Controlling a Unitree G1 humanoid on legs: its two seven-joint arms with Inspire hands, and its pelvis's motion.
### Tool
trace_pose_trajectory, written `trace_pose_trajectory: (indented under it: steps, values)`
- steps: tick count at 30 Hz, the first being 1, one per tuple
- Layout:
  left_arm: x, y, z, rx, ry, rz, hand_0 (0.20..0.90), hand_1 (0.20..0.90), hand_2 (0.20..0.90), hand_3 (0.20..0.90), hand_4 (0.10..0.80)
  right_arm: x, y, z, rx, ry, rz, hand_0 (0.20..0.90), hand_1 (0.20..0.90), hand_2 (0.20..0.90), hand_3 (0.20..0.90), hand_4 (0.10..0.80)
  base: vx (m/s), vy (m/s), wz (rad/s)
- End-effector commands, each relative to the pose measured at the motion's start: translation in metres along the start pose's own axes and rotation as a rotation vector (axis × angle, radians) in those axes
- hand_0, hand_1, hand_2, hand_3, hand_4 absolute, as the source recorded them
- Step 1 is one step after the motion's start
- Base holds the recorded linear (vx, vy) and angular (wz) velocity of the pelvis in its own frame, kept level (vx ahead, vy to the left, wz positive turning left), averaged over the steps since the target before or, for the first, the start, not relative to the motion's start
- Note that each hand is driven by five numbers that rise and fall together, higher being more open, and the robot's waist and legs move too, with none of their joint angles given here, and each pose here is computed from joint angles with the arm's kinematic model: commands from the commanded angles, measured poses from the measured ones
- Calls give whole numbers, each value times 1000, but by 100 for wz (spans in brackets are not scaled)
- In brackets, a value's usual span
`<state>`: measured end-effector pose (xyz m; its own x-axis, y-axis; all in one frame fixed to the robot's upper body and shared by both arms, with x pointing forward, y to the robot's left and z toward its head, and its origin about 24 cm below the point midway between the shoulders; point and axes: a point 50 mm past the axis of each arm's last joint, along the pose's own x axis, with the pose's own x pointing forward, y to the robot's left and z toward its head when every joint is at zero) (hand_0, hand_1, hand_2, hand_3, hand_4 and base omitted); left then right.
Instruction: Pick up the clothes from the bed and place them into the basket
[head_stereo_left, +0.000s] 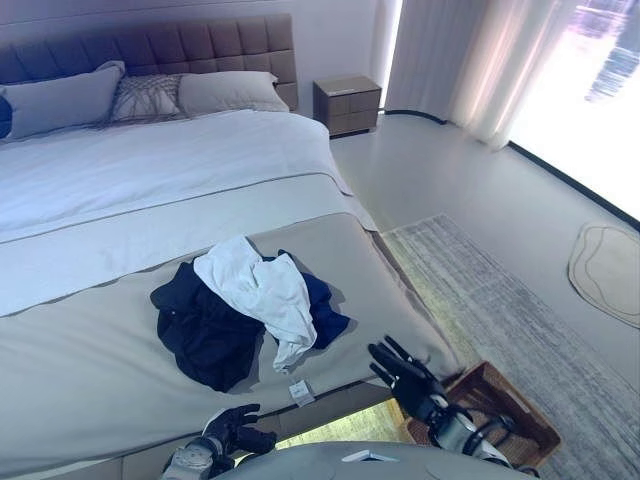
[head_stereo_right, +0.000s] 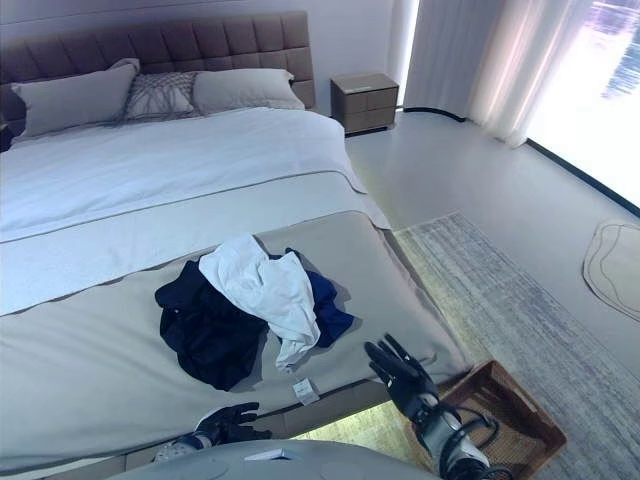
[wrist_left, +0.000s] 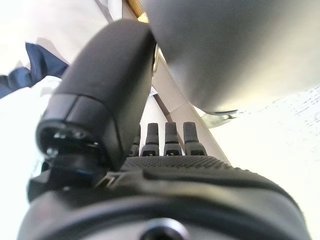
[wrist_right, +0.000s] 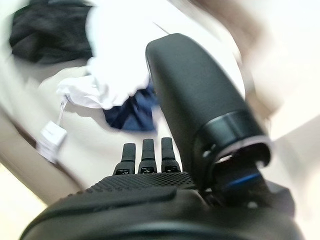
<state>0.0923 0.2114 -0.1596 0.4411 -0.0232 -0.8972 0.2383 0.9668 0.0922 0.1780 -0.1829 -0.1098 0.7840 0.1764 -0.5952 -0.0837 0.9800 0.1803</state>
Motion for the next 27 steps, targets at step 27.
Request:
trace_pose_trajectory:
  steps: [27]
  values:
    - [-4,62,115,45,-388,136,900,900,900,900,800,1,-2,388,-1247,-470,-835,900,900,900,900,800,-88,29,35]
